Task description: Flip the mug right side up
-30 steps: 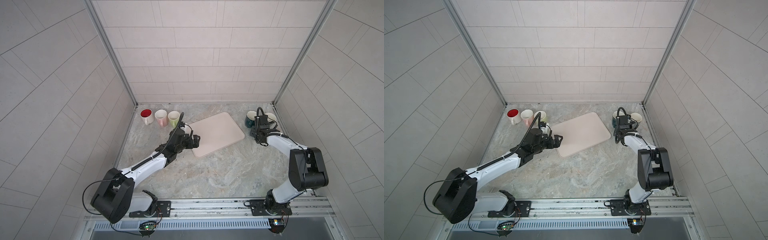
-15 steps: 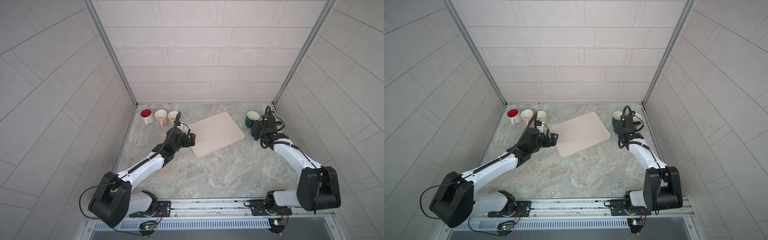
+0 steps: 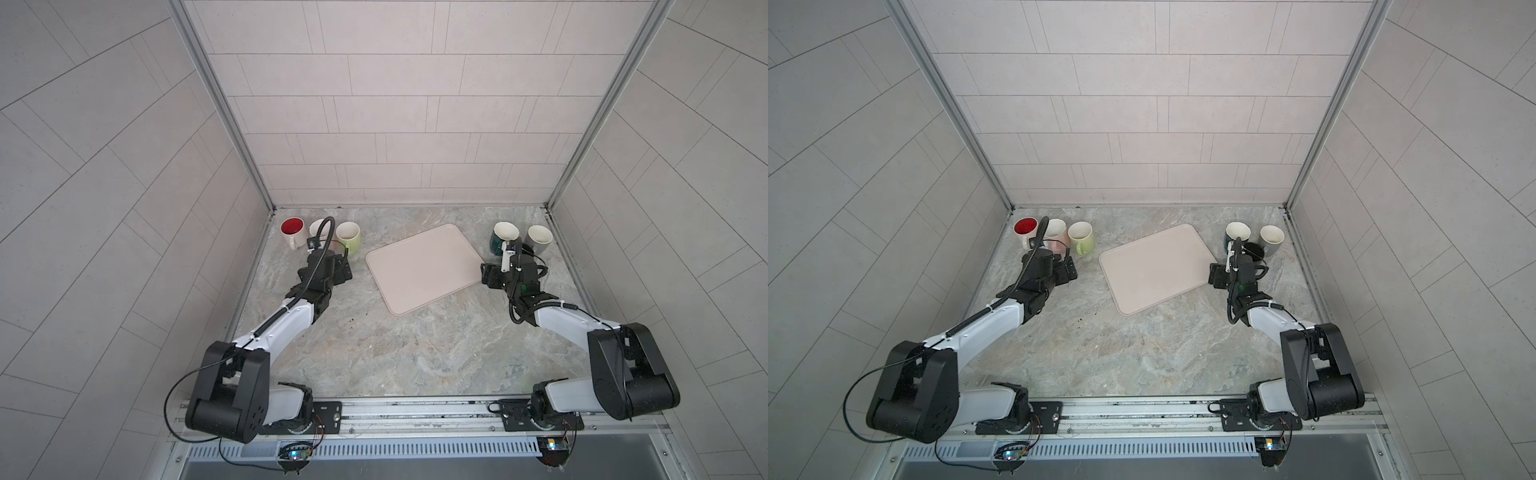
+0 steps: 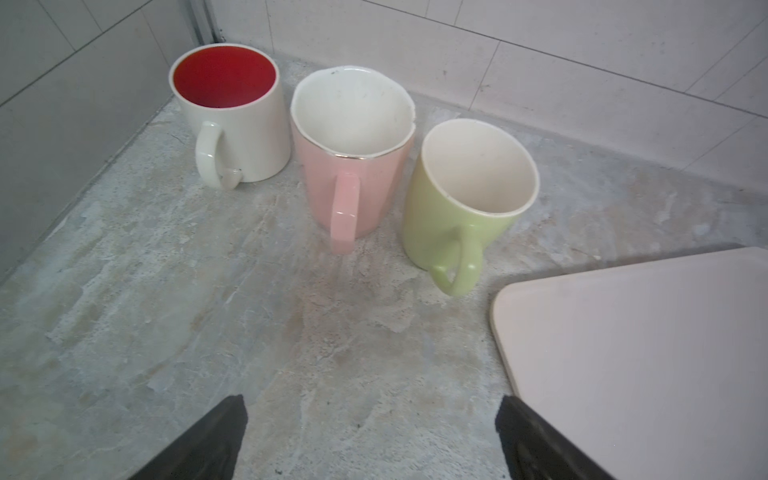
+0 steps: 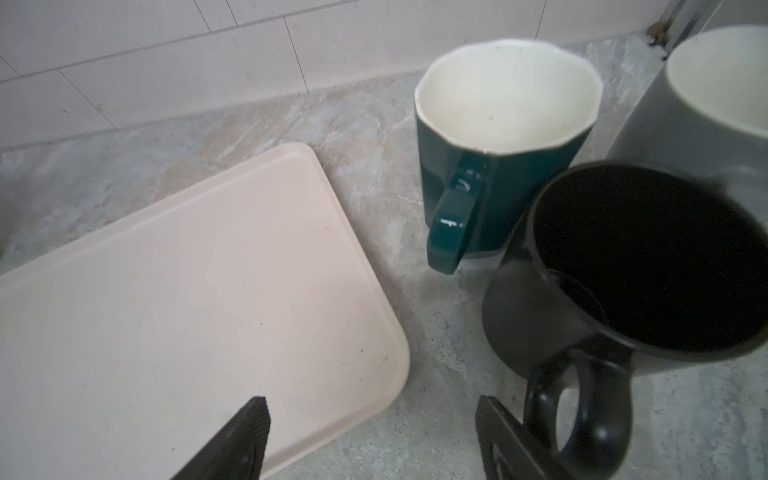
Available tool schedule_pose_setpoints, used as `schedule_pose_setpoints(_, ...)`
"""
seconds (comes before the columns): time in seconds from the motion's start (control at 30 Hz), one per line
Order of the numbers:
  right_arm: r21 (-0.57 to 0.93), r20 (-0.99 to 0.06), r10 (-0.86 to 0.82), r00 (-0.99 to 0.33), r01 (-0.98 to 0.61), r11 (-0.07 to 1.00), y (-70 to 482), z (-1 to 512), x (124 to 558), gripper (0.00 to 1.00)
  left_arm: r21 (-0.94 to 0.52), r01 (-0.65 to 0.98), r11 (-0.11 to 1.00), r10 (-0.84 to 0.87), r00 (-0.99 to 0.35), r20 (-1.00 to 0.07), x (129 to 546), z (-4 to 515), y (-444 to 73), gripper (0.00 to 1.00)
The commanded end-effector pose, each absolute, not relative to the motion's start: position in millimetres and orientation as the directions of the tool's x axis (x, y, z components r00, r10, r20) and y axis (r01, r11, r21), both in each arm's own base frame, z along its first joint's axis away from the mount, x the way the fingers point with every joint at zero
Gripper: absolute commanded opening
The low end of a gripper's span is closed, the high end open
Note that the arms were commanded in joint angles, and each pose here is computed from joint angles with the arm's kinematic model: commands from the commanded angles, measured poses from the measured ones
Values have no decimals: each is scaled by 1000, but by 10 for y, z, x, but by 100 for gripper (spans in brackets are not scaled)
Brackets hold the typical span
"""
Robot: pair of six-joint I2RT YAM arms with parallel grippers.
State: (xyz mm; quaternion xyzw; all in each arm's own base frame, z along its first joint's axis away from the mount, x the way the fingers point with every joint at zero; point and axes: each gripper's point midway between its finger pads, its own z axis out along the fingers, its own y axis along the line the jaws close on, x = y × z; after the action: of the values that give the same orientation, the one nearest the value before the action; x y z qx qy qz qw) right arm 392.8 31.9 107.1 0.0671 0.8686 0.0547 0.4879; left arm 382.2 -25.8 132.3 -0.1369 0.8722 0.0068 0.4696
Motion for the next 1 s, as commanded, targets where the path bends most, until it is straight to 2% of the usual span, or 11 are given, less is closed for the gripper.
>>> schedule_pose_setpoints(0.0,110,-920,119,-373,45,993,238,1434,4066,79,-28,-291,956,-177,-500,-848,3835,1353,-61,100)
schedule_pose_setpoints(0.17,-9,-938,49,-343,164,986,-95,1454,4058,79,65,-319,946,-109,-499,-859,3842,1395,122,100)
schedule_pose_setpoints(0.27,-7,-946,68,-316,230,973,-308,1482,4048,80,98,-312,945,-70,-486,-871,3868,1358,200,100)
schedule_pose_setpoints(0.37,-75,-944,30,-327,302,950,-478,1480,3986,80,109,-346,932,-85,-502,-861,3886,1243,352,100)
schedule_pose_setpoints(0.6,-82,-945,20,-328,295,952,-496,1435,3878,80,9,-382,924,-203,-511,-835,3988,848,577,100)
schedule_pose_setpoints(0.73,-114,-937,-7,-350,287,951,-496,1344,3845,80,-17,-384,923,-244,-553,-797,4021,786,646,100)
schedule_pose_setpoints(0.97,-110,-940,10,-342,331,937,-567,1128,3813,79,-36,-342,939,-211,-490,-846,4058,855,683,100)
